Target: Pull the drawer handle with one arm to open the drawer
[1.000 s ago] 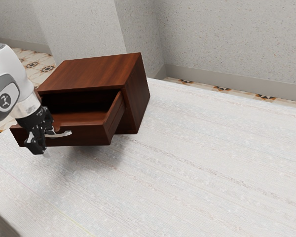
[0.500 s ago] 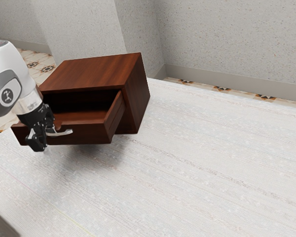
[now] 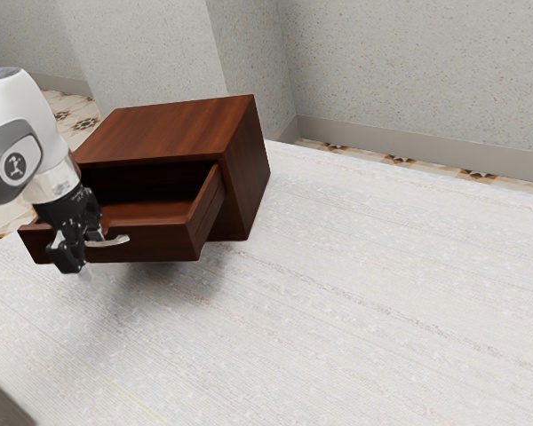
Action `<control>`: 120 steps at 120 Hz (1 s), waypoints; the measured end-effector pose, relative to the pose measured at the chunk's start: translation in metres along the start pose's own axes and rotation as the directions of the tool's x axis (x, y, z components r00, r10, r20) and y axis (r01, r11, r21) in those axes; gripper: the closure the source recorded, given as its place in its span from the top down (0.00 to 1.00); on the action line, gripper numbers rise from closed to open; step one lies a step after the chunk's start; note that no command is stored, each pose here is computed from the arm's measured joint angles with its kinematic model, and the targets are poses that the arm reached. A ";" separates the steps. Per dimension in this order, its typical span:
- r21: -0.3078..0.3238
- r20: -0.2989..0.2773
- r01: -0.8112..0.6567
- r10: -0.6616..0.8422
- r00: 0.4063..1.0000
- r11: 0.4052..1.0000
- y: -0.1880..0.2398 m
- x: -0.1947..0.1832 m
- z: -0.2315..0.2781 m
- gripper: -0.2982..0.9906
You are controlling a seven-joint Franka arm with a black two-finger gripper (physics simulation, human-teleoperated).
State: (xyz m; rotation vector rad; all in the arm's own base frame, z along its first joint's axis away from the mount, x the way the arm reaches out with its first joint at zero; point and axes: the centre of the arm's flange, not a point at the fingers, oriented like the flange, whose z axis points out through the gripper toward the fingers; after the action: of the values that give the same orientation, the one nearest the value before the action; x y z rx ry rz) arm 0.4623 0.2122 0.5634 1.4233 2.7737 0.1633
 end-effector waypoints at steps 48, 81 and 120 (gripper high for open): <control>0.011 -0.004 -0.011 0.012 1.000 1.000 -0.003 -0.005 -0.009 0.60; 0.012 -0.004 -0.011 0.011 1.000 1.000 -0.003 -0.005 -0.017 0.61; 0.032 0.002 -0.004 0.004 1.000 0.999 -0.006 -0.006 -0.029 0.62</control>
State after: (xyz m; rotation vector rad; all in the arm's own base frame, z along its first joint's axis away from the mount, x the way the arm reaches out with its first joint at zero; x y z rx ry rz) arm 0.4589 0.2018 0.5911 1.4354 2.7841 0.1180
